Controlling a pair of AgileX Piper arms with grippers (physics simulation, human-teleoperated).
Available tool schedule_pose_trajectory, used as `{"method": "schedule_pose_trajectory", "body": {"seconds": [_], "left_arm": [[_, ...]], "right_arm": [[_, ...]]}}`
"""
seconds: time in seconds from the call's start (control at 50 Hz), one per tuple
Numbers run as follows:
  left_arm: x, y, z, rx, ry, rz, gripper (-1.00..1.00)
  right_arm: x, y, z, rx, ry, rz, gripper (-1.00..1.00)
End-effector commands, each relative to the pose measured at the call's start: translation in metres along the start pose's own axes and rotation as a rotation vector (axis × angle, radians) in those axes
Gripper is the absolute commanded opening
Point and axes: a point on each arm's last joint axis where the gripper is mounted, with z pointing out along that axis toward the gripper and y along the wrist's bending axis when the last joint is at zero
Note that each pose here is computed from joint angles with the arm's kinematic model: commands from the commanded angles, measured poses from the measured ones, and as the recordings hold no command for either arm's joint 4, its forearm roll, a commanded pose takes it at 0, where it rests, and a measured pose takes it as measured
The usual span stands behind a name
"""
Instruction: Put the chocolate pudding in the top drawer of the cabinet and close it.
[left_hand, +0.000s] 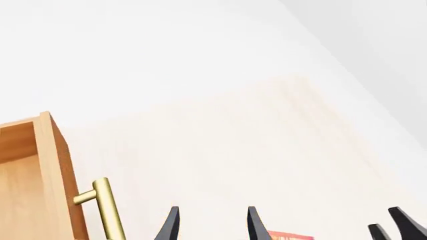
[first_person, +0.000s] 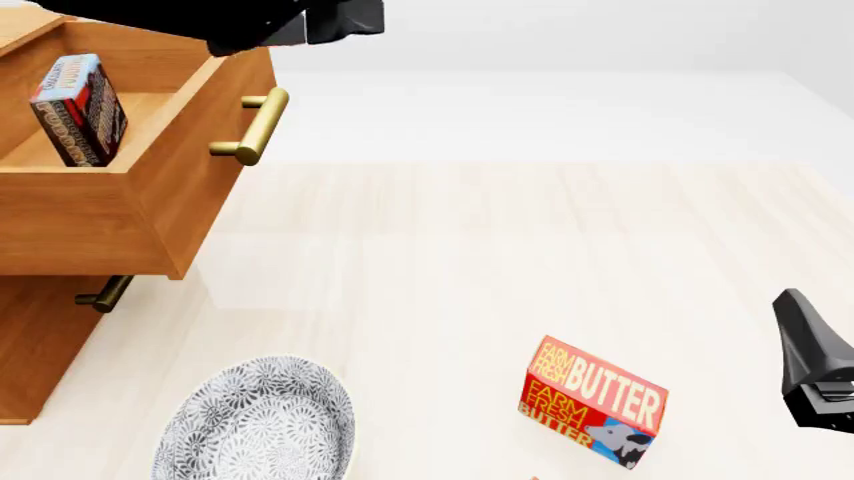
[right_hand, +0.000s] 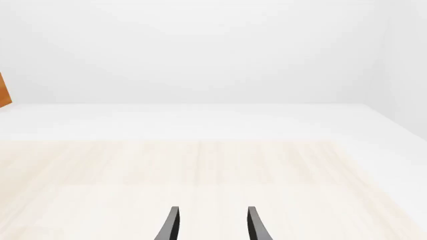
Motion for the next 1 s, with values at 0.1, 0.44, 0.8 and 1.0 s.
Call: {"method": "schedule_pose_trajectory", "body": {"seconds": [0.1, 0.44, 0.8, 1.0], "left_arm": [[0.007, -0.008, 0.024, 0.015, 0.045, -0.033, 1.0], [0.017, -0.01, 0.037, 0.017, 0.076, -0.084, 1.0], [0.027, -0.014, 0.046, 0.028, 0.088, -0.123, 1.0], [0.034, -0.011, 0.051, 0.024, 0.09, -0.15, 1.0]], "right_arm": [[0.0, 0.0, 0.0, 0.0, 0.0, 0.0, 1.0], [0.0, 0.0, 0.0, 0.0, 0.0, 0.0, 1.0], [0.0, 0.0, 0.0, 0.0, 0.0, 0.0, 1.0], [0.0, 0.0, 0.0, 0.0, 0.0, 0.0, 1.0]]}}
